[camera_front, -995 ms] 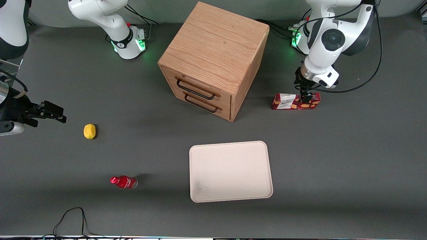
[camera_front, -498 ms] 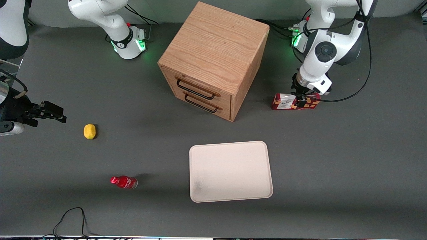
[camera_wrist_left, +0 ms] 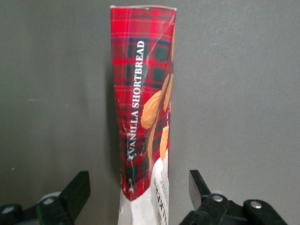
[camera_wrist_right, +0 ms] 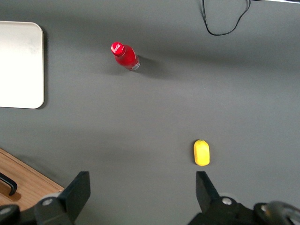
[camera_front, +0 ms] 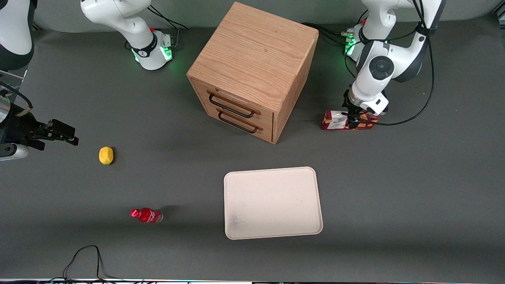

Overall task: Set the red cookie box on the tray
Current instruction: 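Lift the cookie box with the left gripper off the table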

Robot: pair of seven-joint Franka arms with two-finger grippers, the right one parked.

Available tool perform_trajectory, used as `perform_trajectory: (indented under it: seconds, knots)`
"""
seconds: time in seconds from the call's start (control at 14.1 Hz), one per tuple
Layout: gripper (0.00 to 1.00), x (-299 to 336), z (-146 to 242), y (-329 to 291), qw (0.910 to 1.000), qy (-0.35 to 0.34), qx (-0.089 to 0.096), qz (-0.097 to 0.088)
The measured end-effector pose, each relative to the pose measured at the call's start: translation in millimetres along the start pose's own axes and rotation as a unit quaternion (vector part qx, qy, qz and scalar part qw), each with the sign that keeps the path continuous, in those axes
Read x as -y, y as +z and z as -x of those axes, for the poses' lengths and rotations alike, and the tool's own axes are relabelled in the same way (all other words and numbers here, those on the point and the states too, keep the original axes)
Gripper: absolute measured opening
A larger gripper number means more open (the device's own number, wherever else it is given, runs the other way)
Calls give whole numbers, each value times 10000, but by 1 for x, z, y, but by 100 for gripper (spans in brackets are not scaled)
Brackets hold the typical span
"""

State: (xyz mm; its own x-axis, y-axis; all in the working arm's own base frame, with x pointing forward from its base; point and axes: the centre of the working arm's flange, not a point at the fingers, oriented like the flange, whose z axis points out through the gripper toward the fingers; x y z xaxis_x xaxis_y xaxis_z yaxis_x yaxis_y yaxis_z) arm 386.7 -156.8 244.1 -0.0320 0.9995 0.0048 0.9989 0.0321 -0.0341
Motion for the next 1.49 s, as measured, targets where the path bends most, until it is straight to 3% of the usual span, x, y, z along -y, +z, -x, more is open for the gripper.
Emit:
perform_trajectory:
  seconds: [0.57,0.64,0.85,1.0,1.28,1.49]
  knots:
    - [8,-2,-5,0,10000,-19,-24,2]
    - [4,-2,-5,0,10000,-26,-23,4]
    - [4,-7,-6,-4,10000,-62,-47,-58]
    - [4,-20,-5,-21,9996,-103,-117,-220]
    - [4,-59,-6,-103,9976,-221,-337,-560]
    - [4,-80,-9,-182,9967,-277,-439,-625]
